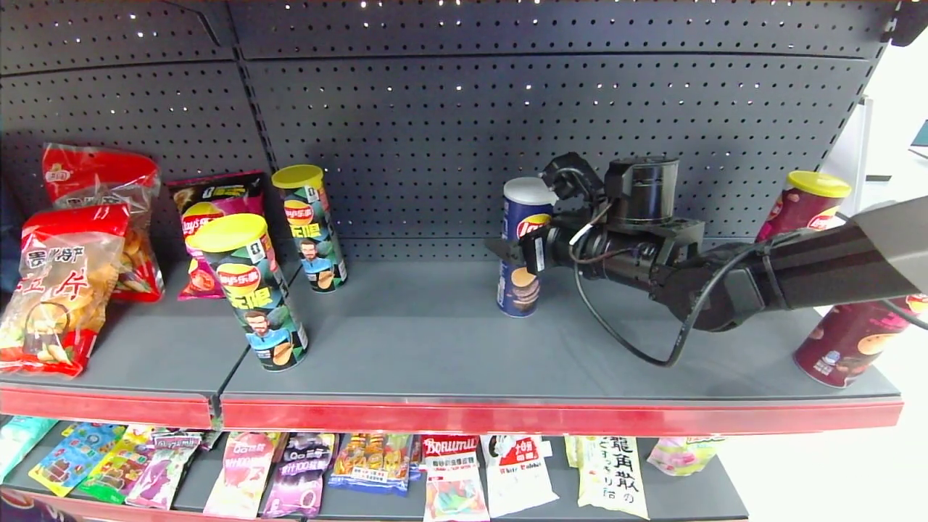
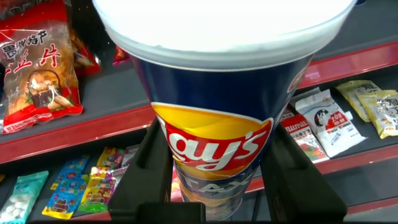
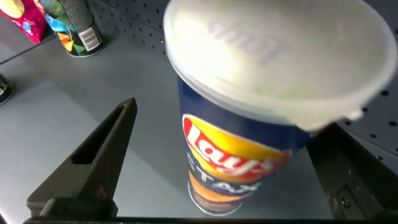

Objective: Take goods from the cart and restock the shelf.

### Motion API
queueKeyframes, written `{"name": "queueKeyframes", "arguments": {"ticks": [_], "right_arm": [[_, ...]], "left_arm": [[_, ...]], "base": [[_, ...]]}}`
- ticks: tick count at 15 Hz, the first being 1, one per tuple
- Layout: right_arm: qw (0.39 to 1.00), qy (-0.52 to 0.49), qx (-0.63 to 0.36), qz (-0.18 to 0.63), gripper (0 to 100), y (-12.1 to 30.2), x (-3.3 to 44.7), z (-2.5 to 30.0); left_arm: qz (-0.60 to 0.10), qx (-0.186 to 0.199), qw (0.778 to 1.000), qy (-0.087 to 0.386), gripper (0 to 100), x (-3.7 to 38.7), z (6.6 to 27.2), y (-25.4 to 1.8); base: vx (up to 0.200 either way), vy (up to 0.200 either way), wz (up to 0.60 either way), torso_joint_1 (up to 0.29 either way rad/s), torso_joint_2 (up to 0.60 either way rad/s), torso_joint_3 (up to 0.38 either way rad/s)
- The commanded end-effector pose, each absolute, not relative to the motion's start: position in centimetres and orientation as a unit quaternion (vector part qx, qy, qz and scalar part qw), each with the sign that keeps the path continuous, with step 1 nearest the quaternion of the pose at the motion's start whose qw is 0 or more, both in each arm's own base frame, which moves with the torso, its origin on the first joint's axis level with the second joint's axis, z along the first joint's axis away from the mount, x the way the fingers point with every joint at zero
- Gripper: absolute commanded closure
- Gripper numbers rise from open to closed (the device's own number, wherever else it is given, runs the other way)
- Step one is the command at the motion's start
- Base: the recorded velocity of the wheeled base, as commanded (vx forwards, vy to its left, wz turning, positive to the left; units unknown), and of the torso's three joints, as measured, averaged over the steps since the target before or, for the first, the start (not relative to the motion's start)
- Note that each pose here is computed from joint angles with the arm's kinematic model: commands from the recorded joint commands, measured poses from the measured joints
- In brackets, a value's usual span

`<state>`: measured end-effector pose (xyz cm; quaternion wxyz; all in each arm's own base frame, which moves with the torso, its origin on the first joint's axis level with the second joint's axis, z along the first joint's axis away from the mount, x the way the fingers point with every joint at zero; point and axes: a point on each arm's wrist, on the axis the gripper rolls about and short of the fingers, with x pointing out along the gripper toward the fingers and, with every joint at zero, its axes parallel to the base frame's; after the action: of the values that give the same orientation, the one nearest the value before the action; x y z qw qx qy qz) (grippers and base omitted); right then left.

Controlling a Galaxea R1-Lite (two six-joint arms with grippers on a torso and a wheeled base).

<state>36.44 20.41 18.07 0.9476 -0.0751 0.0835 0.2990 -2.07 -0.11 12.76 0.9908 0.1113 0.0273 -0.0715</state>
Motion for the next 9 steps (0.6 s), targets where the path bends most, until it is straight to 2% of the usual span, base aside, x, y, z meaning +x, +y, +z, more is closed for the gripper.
{"name": "queueKeyframes", "arguments": {"ticks": [1,4,5,9], "right_arm": [[0.947,0.083,-0.075,0.301,0,20.66,36.7,17.92],[0.948,0.082,-0.075,0.298,0,20.91,37.3,17.58],[0.948,0.083,-0.076,0.297,100,20.98,37.42,17.4],[0.949,0.082,-0.075,0.296,100,21.09,37.25,17.29]], "left_arm": [[-0.072,0.111,0.991,0.028,100,-2.05,12.76,-0.11],[-0.072,0.111,0.991,0.027,100,-2.06,12.8,-0.11],[-0.072,0.111,0.991,0.027,100,-2.06,12.8,-0.11],[-0.072,0.111,0.991,0.026,100,-2.09,12.84,-0.11]], "base": [[0.0,0.0,0.0,0.0,0.0,0.0],[0.0,0.0,0.0,0.0,0.0,0.0],[0.0,0.0,0.0,0.0,0.0,0.0],[0.0,0.0,0.0,0.0,0.0,0.0]]}}
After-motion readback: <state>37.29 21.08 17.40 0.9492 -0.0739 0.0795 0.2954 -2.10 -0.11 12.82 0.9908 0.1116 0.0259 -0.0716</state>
